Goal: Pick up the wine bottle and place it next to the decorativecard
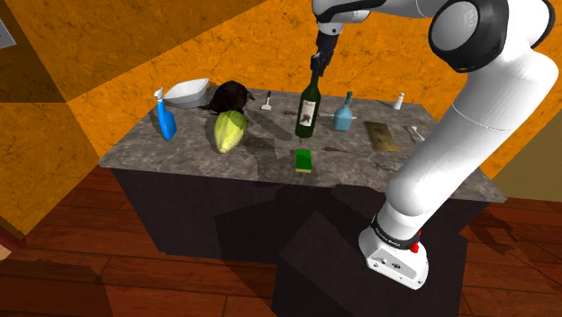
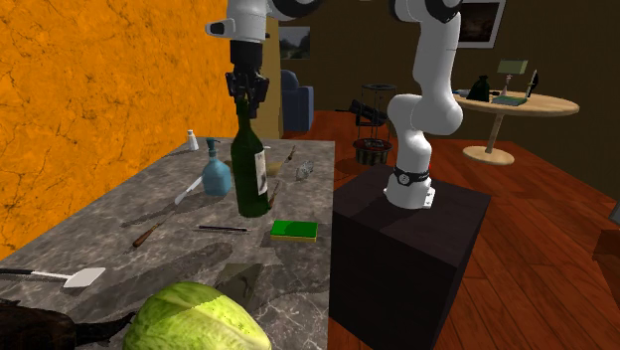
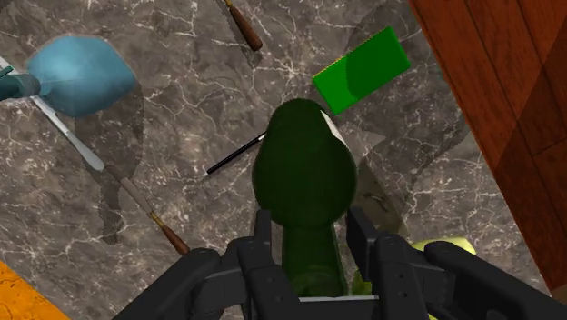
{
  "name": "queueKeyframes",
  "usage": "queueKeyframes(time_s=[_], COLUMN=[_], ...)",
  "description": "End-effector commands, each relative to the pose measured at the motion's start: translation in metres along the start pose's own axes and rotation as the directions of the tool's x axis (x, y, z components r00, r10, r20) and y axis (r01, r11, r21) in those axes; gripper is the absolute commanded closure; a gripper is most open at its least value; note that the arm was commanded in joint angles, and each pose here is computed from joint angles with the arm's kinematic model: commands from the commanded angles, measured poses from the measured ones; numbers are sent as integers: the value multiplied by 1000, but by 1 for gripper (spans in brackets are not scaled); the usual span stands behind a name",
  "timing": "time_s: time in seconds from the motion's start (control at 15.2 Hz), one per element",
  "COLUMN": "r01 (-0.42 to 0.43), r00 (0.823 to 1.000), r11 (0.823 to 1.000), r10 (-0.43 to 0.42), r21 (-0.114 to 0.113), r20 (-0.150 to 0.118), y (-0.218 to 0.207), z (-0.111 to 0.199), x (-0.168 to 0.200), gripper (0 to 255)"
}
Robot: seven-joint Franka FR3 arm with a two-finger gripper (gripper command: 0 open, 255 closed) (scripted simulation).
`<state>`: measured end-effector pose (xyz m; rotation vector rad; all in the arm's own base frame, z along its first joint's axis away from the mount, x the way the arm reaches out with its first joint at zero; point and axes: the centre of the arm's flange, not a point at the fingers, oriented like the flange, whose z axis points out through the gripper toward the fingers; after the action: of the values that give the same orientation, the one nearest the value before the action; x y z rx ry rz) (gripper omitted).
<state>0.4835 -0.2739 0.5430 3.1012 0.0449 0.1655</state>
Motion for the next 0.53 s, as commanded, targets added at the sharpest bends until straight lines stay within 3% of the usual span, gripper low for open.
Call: queueKeyframes(time_s=[0.0,0.46], r01=[1,1], r00=[1000,1000], r11=[1000,1000], r10=[-1,-1], r21=[0,0], r20=[-1,-1], y=[25,107], z=[0,-2], x=[-12,-55], gripper=[255,255])
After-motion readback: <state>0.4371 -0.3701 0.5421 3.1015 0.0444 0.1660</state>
